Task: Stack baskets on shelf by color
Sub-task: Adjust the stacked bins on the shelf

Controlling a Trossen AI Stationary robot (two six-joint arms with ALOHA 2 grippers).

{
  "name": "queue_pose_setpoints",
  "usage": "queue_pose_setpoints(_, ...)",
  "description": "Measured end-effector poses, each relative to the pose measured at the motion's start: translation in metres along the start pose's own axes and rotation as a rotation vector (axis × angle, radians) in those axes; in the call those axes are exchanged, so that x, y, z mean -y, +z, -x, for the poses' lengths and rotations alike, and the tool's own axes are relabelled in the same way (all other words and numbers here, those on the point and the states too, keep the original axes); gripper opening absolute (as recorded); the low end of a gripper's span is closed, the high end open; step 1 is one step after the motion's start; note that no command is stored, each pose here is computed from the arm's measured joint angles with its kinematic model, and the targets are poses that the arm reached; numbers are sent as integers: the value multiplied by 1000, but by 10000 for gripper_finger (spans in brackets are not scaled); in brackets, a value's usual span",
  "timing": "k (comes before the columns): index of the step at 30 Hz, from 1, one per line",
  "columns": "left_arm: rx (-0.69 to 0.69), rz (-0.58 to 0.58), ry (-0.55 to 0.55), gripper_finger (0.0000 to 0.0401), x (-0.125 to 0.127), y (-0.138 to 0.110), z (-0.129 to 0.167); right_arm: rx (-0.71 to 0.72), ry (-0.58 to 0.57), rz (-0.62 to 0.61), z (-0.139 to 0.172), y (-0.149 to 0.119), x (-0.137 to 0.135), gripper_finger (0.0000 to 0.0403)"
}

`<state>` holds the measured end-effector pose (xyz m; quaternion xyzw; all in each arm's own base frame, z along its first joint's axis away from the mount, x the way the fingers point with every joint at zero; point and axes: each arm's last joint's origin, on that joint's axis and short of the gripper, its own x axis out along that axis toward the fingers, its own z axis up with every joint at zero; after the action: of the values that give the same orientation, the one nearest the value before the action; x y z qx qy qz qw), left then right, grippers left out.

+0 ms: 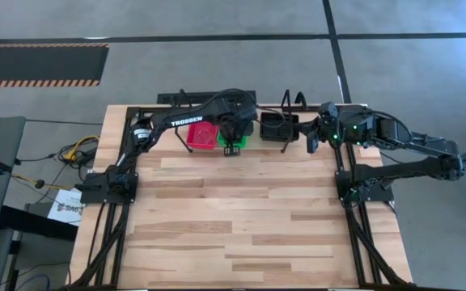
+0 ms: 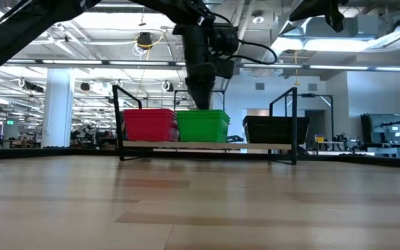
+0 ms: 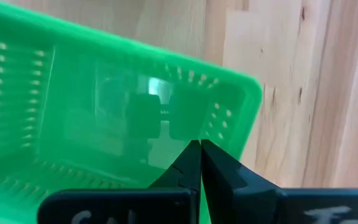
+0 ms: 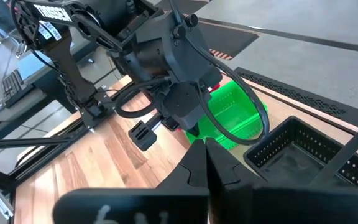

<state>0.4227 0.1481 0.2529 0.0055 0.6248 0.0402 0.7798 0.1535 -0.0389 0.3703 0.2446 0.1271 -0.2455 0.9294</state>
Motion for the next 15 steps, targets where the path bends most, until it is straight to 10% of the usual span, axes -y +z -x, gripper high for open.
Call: queue_pose_setpoints(15,408,101,66,0,-9,38,49,-1,0,27,0,0,0,1)
